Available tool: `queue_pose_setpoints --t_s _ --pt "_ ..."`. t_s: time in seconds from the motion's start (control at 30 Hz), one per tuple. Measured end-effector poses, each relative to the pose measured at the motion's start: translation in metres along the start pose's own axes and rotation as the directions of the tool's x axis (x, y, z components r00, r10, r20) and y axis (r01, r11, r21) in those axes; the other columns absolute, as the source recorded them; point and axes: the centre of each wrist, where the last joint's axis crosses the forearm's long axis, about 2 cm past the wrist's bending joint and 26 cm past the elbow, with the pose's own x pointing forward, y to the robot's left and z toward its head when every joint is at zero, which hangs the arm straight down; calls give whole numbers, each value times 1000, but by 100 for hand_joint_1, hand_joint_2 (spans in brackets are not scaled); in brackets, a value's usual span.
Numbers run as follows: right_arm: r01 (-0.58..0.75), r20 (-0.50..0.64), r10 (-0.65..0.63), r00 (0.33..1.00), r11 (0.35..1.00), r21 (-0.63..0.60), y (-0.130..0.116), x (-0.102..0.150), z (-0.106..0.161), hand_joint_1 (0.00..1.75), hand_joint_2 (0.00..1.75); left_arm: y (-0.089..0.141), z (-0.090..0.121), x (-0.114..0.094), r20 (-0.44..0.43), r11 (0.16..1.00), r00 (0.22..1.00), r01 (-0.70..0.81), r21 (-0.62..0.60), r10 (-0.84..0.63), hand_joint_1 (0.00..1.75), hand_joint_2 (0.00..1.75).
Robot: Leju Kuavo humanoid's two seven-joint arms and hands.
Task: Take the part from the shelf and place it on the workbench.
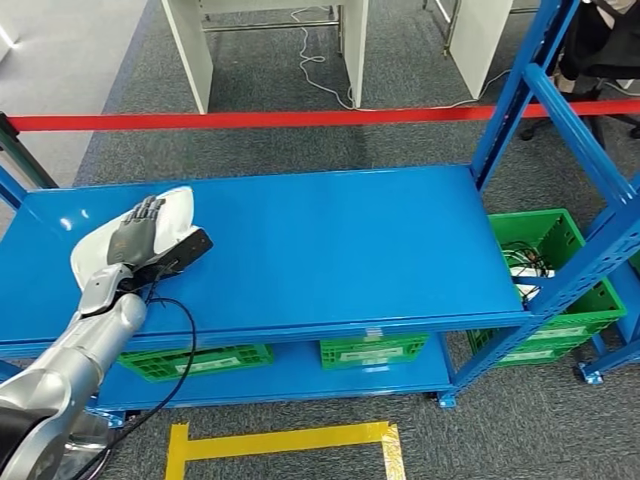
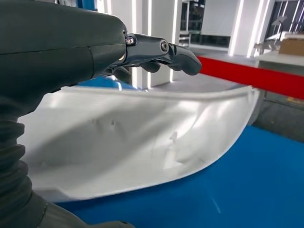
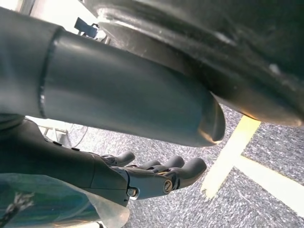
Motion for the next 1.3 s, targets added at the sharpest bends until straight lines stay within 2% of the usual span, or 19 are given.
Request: queue_pose_setpoints --t_s 0.33,0.67,0.8,0.97,1.17,1.3 --pt "-8 -4 8 1000 1000 0 0 0 0 0 0 -7 5 -2 -8 1000 1000 -1 7 1 0 0" --pt "-15 -2 15 1000 1000 4 -1 1 0 0 0 -11 7 2 17 999 1000 -5 -53 6 0 0" --pt "-21 -1 21 1000 1000 5 -1 1 0 0 0 -10 5 6 10 994 998 58 -97 -57 0 175" --pt "-21 10 20 1000 1000 4 -1 0 0 0 0 -10 3 10 -61 957 958 274 -93 -280 0 175" --pt "-20 13 20 1000 1000 1 -1 1 0 0 0 -4 -1 12 -78 920 917 387 -57 -390 0 175" --pt "-26 7 26 1000 1000 -1 -1 1 0 0 0 -2 -2 12 -85 859 855 512 -20 -512 0 175"
